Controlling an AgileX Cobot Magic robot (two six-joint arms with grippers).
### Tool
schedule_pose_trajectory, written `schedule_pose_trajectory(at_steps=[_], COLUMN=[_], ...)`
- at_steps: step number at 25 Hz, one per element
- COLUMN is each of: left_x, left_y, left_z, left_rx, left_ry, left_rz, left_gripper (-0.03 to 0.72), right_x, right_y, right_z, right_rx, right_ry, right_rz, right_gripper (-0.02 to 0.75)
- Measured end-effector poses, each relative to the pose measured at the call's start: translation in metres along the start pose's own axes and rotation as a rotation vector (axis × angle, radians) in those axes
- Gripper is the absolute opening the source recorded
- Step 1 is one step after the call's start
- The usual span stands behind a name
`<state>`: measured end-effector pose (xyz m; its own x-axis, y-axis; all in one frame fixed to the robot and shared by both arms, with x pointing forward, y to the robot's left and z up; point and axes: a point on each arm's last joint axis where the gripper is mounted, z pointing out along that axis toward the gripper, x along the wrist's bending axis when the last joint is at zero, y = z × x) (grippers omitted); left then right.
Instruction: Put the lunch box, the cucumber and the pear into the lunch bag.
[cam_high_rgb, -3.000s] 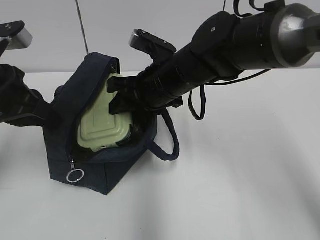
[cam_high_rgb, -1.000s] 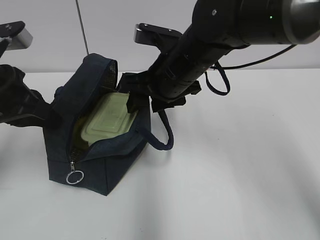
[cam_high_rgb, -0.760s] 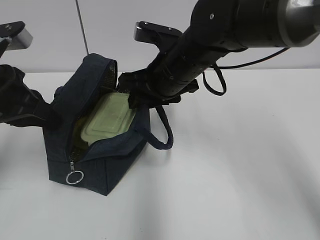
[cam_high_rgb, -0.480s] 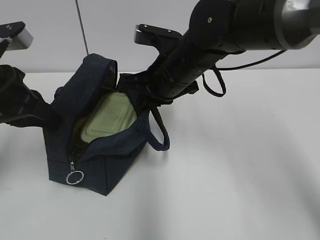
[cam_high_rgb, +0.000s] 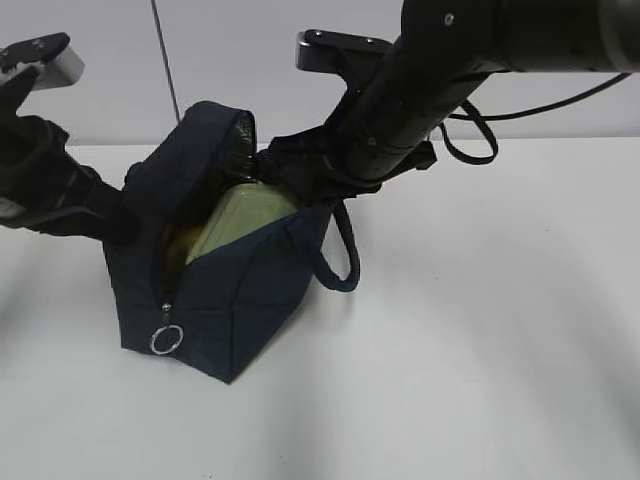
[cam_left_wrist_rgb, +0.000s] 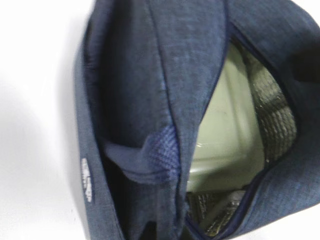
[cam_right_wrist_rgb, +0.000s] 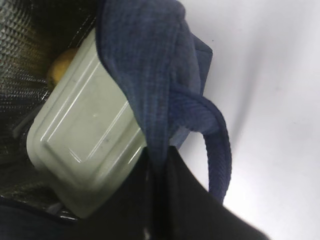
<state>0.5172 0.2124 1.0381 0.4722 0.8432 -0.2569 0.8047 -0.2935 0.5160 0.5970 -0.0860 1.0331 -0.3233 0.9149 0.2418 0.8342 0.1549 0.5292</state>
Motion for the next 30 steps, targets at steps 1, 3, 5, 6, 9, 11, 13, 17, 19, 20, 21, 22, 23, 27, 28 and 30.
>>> schedule_pose_trajectory(at_steps=[1,3,5,6,9,11,13,17,19,20,21,22,23,27,28,30], left_x=[0.000,0.000,0.000,0.000,-0.001,-0.005,-0.009,-0.011,-0.012,-0.012,-0.012,-0.012,-0.013,-0.017,-0.018,-0.021], left_y=[0.003,0.007,0.009,0.009,0.010,0.009,0.009,0.009,0.009,0.009,0.008,0.009,0.009,0.010,0.010,0.011], left_z=[0.000,0.000,0.000,0.001,0.008,0.015,0.018,0.019,0.019,0.019,0.018,0.017,0.015,0.003,-0.001,-0.008], left_rx=[-0.001,-0.003,-0.003,0.002,0.026,0.047,0.055,0.056,0.059,0.062,0.062,0.059,0.054,0.018,0.007,-0.012], left_ry=[-0.002,-0.005,-0.007,-0.011,-0.027,-0.039,-0.048,-0.050,-0.050,-0.050,-0.050,-0.049,-0.048,-0.041,-0.037,-0.033], left_rz=[0.001,0.003,0.005,0.004,0.004,0.013,0.026,0.032,0.030,0.033,0.035,0.037,0.040,0.057,0.063,0.072], left_gripper=[0.001,0.001,0.001,0.001,0.001,0.001,0.002,0.062,0.135,0.172,0.216,0.254,0.282,0.319,0.321,0.323], right_x=[-0.001,-0.005,-0.007,-0.008,-0.008,-0.008,-0.008,-0.009,-0.009,-0.009,-0.009,-0.009,-0.009,-0.009,-0.009,-0.008], right_y=[-0.002,-0.007,-0.015,-0.018,-0.022,-0.022,-0.022,-0.022,-0.021,-0.021,-0.020,-0.020,-0.020,-0.019,-0.018,-0.016], right_z=[-0.003,-0.007,-0.013,-0.015,-0.022,-0.024,-0.024,-0.024,-0.025,-0.025,-0.027,-0.028,-0.029,-0.032,-0.034,-0.044], right_rx=[0.000,0.007,0.006,0.008,-0.001,-0.011,-0.010,-0.011,-0.016,-0.020,-0.027,-0.028,-0.031,-0.043,-0.051,-0.079], right_ry=[-0.005,-0.017,-0.022,-0.024,-0.024,-0.024,-0.026,-0.034,-0.035,-0.036,-0.037,-0.038,-0.040,-0.046,-0.046,-0.043], right_rz=[-0.002,-0.003,-0.007,-0.007,-0.012,-0.025,-0.028,-0.041,-0.046,-0.049,-0.052,-0.054,-0.058,-0.072,-0.075,-0.086], right_gripper=[0.008,0.007,0.006,0.006,0.006,0.006,0.006,0.057,0.167,0.228,0.293,0.329,0.354,0.394,0.397,0.400])
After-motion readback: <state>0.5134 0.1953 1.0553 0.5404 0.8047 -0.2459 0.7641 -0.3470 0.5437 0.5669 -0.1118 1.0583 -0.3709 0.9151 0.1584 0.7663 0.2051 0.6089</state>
